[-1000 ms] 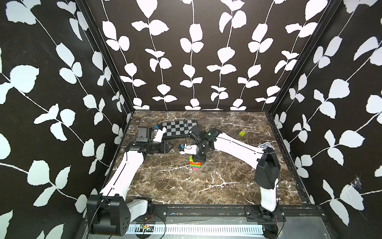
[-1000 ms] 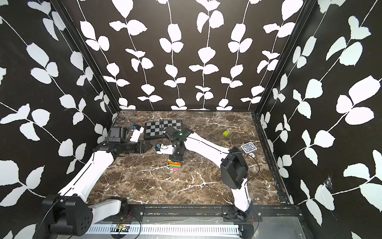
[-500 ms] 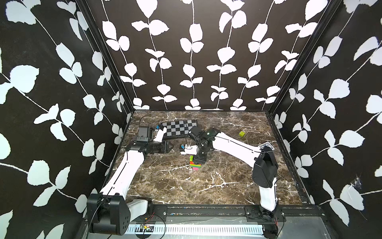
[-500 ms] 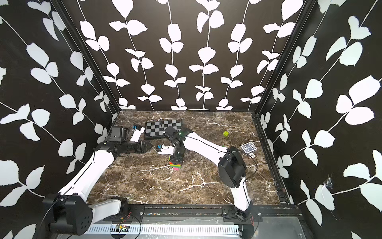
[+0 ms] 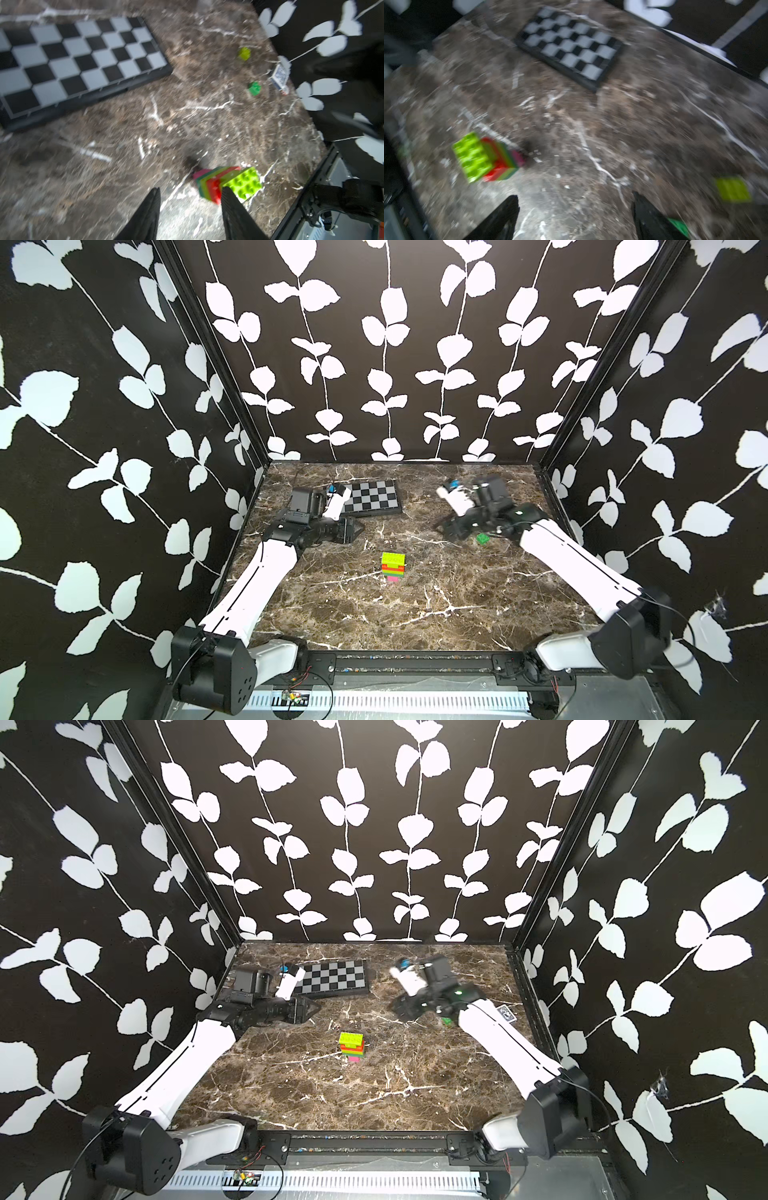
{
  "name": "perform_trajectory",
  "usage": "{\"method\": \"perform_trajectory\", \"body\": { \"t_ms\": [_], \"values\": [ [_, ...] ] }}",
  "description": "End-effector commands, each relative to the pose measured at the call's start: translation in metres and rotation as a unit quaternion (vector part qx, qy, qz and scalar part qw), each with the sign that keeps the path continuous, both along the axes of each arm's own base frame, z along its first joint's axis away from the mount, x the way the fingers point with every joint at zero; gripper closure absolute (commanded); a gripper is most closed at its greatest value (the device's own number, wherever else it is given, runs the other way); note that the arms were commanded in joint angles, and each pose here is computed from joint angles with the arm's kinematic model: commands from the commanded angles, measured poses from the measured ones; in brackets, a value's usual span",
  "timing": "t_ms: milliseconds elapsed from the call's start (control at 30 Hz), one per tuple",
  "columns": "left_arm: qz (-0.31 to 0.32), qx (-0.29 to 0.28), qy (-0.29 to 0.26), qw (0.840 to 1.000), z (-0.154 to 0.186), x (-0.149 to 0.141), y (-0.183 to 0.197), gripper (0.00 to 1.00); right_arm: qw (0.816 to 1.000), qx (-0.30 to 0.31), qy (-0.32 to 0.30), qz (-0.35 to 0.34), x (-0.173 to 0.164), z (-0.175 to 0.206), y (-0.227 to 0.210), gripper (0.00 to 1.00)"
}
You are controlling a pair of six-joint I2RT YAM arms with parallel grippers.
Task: Assemble a carrot with lego
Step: Pick up the lego brick from the center of the board.
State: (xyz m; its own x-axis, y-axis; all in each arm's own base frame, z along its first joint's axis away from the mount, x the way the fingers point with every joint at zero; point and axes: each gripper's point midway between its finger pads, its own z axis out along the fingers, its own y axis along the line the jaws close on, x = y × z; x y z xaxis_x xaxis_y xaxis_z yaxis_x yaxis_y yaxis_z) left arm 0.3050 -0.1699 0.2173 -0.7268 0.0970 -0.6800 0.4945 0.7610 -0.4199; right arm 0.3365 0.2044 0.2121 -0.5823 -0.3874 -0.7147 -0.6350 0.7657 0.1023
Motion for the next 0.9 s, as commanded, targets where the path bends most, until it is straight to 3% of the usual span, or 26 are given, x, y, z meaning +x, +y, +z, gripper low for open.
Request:
{"method": "perform_trajectory", "body": {
  "t_ms": [0,167,367,533,633,867],
  "values": [
    [-0.008,-0.042,-0.051,0.998,0.040,0.016,-0.021,0.50,0.979,0.022,0.028,-0.200,0.042,-0.035,-0.061,0.14],
    [-0.022,-0.044,-0.047,0.998,0.042,0.020,-0.037,0.50,0.942,-0.038,0.061,-0.327,0.063,-0.087,-0.123,0.13],
    [-0.024,-0.039,-0.033,0.998,0.034,0.021,-0.040,0.50,0.920,-0.060,0.099,-0.374,0.087,-0.137,-0.144,0.13],
    [-0.025,-0.035,-0.027,0.999,0.030,0.021,-0.040,0.50,0.911,-0.062,0.149,-0.378,0.092,-0.170,-0.141,0.13],
    [-0.027,-0.034,-0.024,0.999,0.027,0.020,-0.041,0.50,0.916,-0.051,0.173,-0.358,0.090,-0.182,-0.132,0.17],
    [-0.031,-0.029,-0.016,0.999,0.021,0.020,-0.040,0.50,0.925,-0.039,0.212,-0.312,0.068,-0.192,-0.111,0.33]
  ]
}}
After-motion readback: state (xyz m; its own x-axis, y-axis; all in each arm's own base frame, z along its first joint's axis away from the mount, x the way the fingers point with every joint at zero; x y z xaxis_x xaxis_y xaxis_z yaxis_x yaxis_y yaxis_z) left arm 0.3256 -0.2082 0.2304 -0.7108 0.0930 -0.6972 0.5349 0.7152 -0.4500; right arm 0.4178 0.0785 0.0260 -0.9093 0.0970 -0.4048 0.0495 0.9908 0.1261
